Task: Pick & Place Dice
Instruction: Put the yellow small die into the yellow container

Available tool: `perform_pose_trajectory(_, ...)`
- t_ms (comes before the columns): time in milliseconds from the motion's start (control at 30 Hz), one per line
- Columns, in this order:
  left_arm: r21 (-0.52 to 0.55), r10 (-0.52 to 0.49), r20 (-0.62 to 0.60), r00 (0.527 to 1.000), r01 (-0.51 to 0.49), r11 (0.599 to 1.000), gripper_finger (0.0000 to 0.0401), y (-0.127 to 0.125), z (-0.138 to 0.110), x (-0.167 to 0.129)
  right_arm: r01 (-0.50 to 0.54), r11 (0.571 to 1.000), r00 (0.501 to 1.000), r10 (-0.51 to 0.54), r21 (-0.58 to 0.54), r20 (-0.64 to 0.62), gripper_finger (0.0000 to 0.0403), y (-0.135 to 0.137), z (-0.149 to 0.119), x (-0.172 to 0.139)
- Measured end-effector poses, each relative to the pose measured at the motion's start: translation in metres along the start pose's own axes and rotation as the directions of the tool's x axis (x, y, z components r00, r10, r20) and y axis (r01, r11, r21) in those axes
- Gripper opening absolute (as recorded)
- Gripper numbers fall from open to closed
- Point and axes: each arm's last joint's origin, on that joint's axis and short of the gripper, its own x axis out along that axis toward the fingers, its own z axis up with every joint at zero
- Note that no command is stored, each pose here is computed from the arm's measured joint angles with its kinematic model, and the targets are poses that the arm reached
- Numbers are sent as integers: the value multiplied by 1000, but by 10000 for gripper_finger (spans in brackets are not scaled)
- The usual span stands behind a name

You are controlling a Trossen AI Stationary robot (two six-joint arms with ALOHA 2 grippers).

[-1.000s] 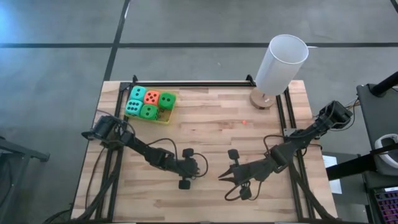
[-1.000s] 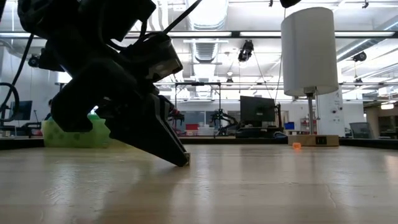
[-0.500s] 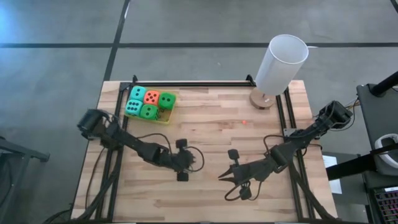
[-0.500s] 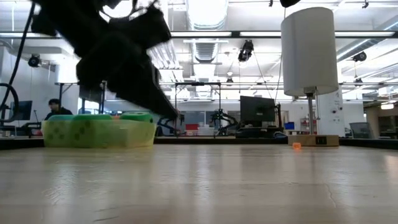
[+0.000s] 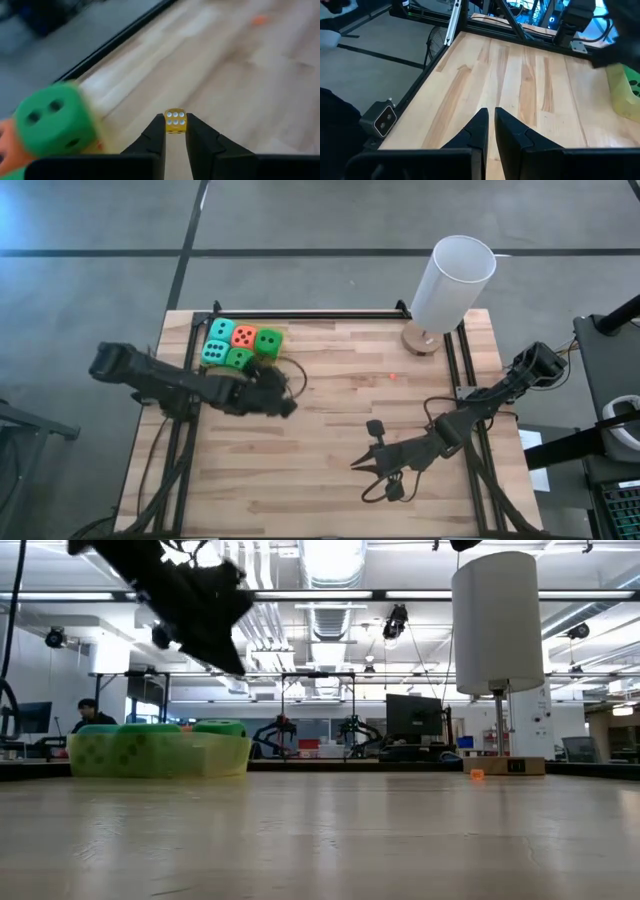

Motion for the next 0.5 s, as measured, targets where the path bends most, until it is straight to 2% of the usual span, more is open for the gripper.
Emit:
perform_pose_trajectory(233,-202,142,-207,968,-185,962,51,43,-1,27,1,1000,1000,-1,0,1,28,0,0,0)
perform_pose_trajectory(367,-245,213,-272,939,-281,928,50,61,-1,40,0,1000,1000,0,-4,0,28,0,0,0)
perform_pose_trajectory(500,-275,218,-311,925,-307,911,50,71,0,47,0,1000,1000,0,-7,1,28,0,0,0)
